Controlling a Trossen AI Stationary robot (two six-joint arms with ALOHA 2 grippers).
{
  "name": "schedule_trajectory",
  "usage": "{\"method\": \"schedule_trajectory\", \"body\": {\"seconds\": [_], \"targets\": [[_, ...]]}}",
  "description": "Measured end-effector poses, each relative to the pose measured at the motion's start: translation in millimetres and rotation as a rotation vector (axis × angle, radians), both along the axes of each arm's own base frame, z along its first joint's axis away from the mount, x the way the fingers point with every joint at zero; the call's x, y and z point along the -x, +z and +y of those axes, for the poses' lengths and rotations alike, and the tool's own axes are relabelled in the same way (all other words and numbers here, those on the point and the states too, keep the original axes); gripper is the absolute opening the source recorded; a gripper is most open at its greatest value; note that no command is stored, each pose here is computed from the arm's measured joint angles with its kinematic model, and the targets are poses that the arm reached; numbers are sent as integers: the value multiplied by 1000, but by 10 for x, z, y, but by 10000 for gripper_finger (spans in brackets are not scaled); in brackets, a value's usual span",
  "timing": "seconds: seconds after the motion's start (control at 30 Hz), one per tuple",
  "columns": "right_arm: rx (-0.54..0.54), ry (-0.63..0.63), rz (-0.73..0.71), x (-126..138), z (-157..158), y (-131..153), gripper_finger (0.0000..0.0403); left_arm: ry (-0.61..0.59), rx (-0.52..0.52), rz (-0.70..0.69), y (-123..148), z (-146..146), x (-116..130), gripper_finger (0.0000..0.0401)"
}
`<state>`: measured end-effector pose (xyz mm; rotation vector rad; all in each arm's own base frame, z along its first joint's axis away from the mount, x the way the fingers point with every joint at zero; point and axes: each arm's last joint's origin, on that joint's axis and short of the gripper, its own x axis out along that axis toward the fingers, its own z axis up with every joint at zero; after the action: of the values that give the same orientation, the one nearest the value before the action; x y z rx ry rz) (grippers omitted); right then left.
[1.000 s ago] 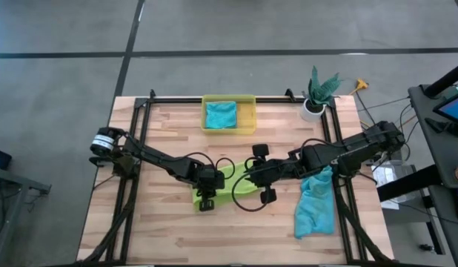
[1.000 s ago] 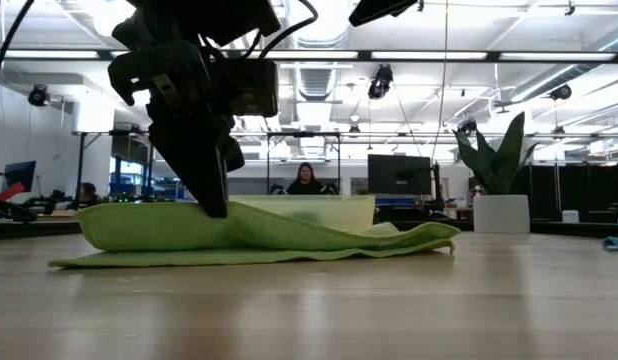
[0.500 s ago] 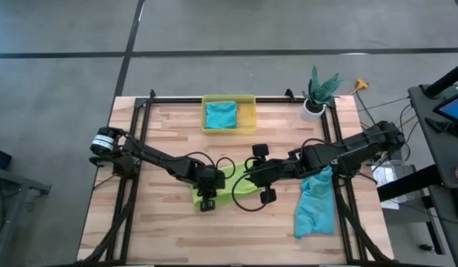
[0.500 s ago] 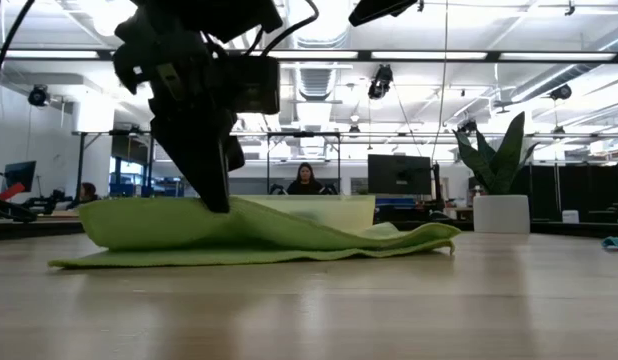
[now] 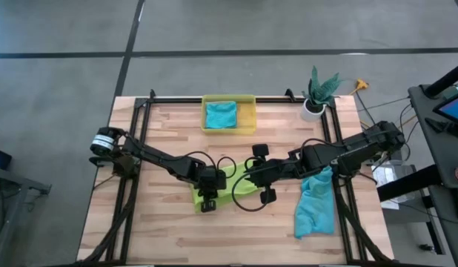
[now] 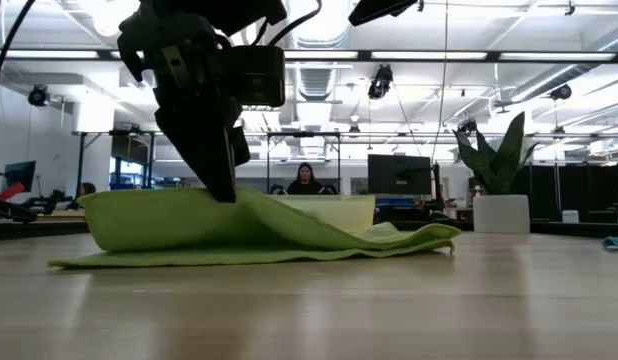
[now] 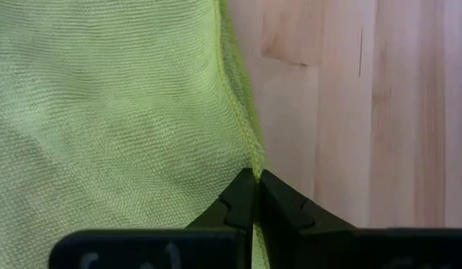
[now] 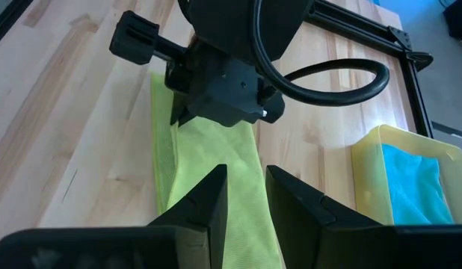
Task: Fold microfiber towels
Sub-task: Fold the green microfiber cloth
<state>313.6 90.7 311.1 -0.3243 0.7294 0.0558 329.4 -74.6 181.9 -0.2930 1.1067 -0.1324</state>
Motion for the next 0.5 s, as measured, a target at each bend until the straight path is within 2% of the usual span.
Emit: {"method": "schedule_trajectory", "body": {"seconds": [0.5], "targets": [[0,1,0,0,1,0,89,-12,17,5,-2,-6,4,1]]}}
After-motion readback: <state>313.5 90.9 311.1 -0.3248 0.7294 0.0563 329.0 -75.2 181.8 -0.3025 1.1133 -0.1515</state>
